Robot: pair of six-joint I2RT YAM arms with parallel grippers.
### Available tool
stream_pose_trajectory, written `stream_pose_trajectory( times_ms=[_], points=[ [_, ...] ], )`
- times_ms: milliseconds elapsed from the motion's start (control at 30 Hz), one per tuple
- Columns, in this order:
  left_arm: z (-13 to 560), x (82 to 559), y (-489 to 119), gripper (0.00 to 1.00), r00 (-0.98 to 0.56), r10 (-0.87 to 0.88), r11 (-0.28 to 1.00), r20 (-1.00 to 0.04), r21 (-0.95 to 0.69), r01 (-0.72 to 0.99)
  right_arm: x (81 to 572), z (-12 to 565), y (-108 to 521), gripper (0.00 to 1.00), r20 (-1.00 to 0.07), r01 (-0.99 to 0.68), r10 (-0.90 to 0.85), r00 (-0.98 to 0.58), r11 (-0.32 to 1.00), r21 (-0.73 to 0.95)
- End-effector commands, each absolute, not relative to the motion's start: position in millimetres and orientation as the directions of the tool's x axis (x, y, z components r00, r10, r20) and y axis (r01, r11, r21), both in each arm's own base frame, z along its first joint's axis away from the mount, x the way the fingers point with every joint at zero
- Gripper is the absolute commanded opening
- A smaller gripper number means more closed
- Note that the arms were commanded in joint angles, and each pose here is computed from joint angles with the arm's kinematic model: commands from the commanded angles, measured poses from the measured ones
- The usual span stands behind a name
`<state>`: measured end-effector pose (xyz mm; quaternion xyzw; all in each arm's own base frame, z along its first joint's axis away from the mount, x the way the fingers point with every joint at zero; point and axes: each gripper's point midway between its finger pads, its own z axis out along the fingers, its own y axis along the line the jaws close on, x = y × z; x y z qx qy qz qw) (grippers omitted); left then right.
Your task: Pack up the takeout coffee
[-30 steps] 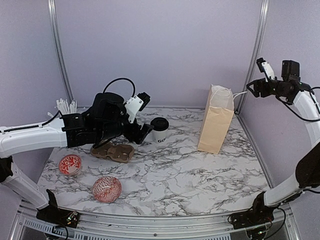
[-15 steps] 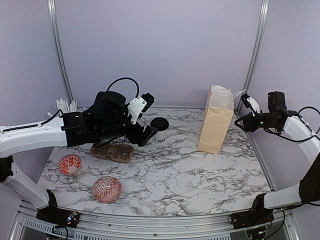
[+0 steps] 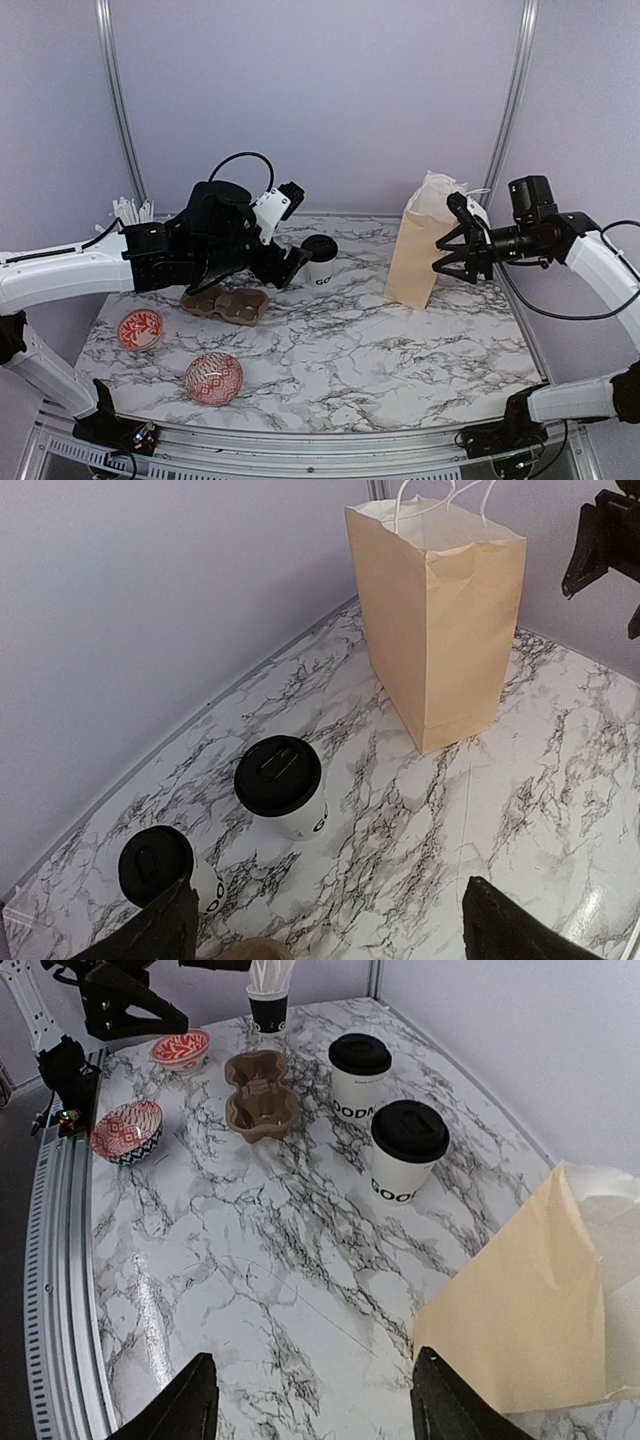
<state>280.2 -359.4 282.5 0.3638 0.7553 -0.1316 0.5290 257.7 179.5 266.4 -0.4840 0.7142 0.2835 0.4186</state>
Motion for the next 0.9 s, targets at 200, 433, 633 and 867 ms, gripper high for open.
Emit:
stream_pose_trajectory(
  times_ms=[200,433,633,867],
  points=[
    [289,281,-357,0.92,-0.168,0.415,0.705,-0.894,0.199,0.681,288,376,141,0.6,-0.91,-0.834,-0.414,0.024,0.493,-0.246],
    [295,279,-352,0.93,-0.153,0.413,0.704,-0.898,0.208,0.679,331,406,82,0.62,-0.852,-0.548,-0.523,-0.001,0.713,-0.437],
    [295,277,-351,0.93,-0.148,0.414,0.7,-0.898,0.21,0.682,342,388,58,0.63,-0.788,-0.46,-0.611,-0.078,0.723,-0.515],
    [294,277,-352,0.93,-0.151,0.415,0.698,-0.897,0.207,0.686,355,391,54,0.62,-0.77,-0.447,-0.632,-0.084,0.715,-0.538]
  ],
)
